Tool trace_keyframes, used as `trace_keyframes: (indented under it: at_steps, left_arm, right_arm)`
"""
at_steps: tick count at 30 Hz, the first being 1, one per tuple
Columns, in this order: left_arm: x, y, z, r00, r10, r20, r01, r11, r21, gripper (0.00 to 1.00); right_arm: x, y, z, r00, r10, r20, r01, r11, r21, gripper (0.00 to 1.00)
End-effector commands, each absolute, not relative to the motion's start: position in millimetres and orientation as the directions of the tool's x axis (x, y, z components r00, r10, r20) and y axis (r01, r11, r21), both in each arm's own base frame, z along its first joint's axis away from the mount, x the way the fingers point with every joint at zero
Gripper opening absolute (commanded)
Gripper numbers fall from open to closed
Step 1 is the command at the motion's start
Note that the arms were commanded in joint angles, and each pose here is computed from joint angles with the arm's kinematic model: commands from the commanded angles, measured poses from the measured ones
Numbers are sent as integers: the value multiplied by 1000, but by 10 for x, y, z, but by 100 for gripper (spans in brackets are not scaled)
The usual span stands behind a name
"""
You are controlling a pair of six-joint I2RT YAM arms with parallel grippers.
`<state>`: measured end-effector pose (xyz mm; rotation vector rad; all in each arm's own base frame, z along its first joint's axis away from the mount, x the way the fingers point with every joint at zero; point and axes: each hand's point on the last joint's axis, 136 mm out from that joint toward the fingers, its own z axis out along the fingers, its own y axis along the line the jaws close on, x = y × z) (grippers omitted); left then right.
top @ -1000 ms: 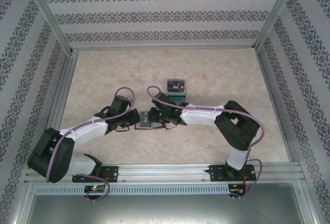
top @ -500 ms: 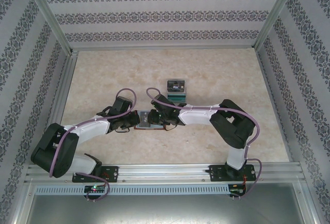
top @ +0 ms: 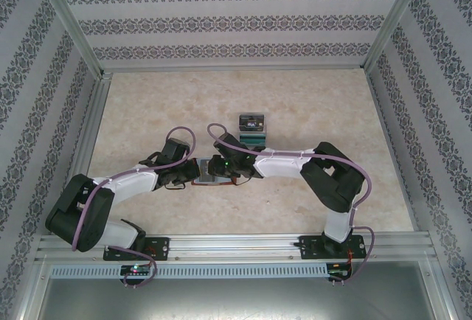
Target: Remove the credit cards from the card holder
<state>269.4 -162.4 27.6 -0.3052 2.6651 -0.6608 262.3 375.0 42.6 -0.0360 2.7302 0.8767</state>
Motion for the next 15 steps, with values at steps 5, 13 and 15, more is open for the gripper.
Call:
trace_keyframes:
  at_steps: [5, 13, 15]
  left_arm:
    - [2656, -1548, 206, -910, -294, -292, -138, 879, -456, 0]
    - [2650, -1547, 201, -911, -292, -290, -137, 880, -456, 0]
    - [2649, -1548, 198, -912, -291, -289, -137, 880, -455, 0]
  right_arm:
    - [2625, 3800, 399, -962, 39, -269, -119, 830, 545, 24]
    - [2631, 3618, 238, -967, 65, -248, -72, 858, 508, 25]
    - [2630, 3590, 222, -967, 69, -245, -67, 860, 506, 25]
